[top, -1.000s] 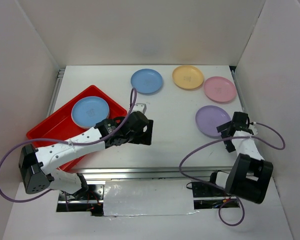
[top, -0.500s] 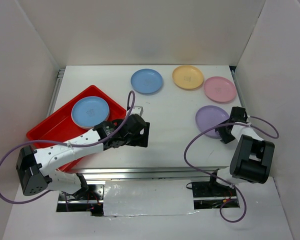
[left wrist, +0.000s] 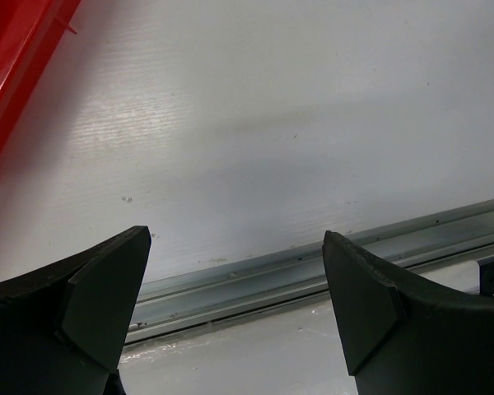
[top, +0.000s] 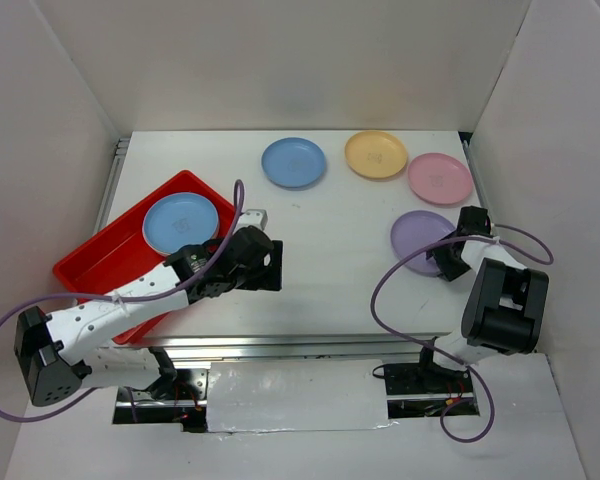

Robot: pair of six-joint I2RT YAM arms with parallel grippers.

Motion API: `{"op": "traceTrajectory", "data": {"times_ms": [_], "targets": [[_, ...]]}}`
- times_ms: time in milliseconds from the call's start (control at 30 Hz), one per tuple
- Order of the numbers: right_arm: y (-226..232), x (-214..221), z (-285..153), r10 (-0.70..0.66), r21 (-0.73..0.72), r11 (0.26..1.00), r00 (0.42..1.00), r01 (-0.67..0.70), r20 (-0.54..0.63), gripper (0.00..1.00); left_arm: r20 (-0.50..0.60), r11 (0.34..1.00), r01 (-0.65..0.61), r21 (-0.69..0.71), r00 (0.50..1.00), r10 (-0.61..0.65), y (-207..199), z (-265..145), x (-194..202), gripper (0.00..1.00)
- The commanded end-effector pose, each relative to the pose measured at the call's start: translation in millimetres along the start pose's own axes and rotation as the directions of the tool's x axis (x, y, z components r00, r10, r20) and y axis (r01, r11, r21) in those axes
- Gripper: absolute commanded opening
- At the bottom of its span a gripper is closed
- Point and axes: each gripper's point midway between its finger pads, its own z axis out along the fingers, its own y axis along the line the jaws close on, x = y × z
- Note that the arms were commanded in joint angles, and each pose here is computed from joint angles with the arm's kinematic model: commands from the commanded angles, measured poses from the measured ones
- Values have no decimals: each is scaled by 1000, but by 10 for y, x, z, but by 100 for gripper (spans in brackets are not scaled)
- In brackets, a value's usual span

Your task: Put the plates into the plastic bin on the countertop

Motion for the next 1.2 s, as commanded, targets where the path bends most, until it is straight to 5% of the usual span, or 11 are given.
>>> {"op": "traceTrajectory", "data": {"times_ms": [0, 133, 233, 400, 567, 733, 867, 1033, 1133, 1167], "targets": [[-61, 51, 31, -18, 25, 1000, 1000, 18, -18, 58, 33, 1000, 18, 22, 999, -19, 10, -43, -99, 99], [-74, 46, 43, -21, 36, 999, 999, 22, -29, 34, 35, 1000, 23, 21, 999, -24, 77, -58, -117, 99], [-47, 77, 10, -27, 17, 999, 999, 27, -36, 0, 44, 999, 42, 13, 998, -42, 172, -76, -156, 99], [134, 155, -310, -93, -41, 995, 995, 94, 29, 0, 69, 997, 61, 39, 996, -64, 213, -136, -209, 99], [643, 607, -1090, -288, -169, 935, 946, 311, 146, 0, 96, 993, 46, 108, 994, -57, 30, -129, -401, 99], [1059, 1242, -1786, -430, -394, 805, 893, 444, 130, 0, 64, 996, 32, 86, 997, -38, 13, 64, -580, 99], [1271, 1893, -2240, -562, -607, 633, 824, 481, 67, 0, 35, 996, 45, 83, 998, -48, 4, 194, -657, 99], [1368, 2133, -2395, -591, -658, 581, 804, 480, 64, 0, 32, 991, 68, 117, 997, -73, -24, 229, -698, 94], [1400, 2230, -2465, -604, -677, 560, 795, 478, 62, 0, 33, 991, 77, 112, 996, -81, -5, 241, -706, 67], [1415, 2240, -2495, -603, -680, 555, 795, 479, 68, 0, 33, 991, 77, 106, 996, -81, -1, 245, -715, 33]]}}
